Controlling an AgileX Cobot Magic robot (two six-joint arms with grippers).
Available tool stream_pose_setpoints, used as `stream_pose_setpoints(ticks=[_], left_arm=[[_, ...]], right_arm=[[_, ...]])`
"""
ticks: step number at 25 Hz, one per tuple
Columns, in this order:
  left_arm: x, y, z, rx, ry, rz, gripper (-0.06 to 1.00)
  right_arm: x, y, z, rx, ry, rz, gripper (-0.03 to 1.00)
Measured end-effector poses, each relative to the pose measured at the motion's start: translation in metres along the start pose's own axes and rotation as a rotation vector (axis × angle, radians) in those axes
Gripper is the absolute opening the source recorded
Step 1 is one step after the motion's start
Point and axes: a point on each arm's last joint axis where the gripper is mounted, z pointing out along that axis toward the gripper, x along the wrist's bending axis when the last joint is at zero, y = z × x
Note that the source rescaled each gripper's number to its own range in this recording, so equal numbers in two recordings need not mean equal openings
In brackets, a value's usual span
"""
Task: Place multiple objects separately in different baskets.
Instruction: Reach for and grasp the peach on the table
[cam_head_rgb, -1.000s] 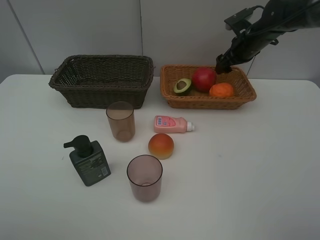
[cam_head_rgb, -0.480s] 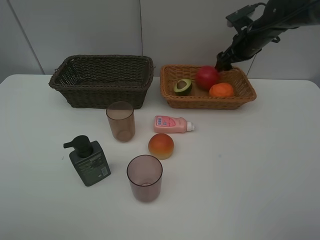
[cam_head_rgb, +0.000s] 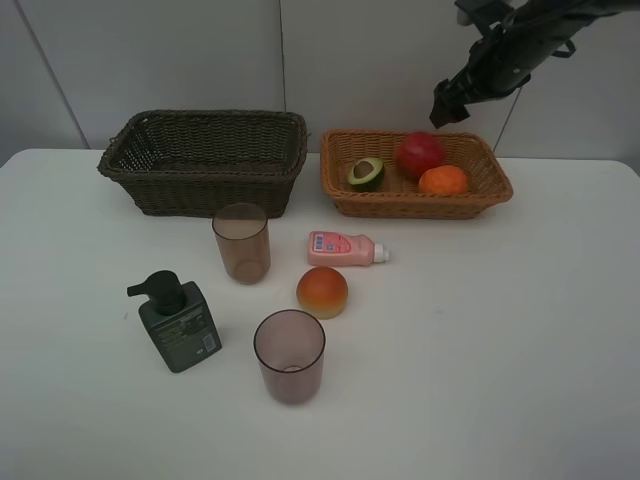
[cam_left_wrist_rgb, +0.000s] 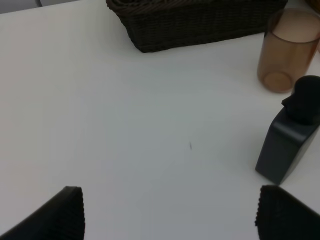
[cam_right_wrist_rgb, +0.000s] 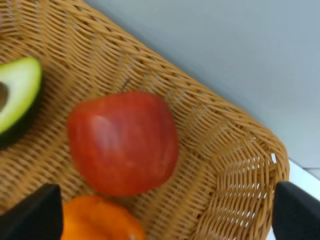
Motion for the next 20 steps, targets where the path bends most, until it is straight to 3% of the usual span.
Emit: stream_pose_setpoints(ticks=[7, 14, 20], left_arm=[[0.000, 0.000, 0.000, 0.000, 0.000, 0.000, 0.93], [0.000, 0.000, 0.000, 0.000, 0.000, 0.000, 0.93], [0.000, 0.000, 0.000, 0.000, 0.000, 0.000, 0.93]], right_arm=[[0.028, 0.011, -0.032, 0.055, 0.069, 0.098, 0.65], [0.082, 0.024, -0.041, 0.146, 0.157, 0.248, 0.66], [0.129, 0.035, -0.047, 0.179, 0.209, 0.296, 0.67]])
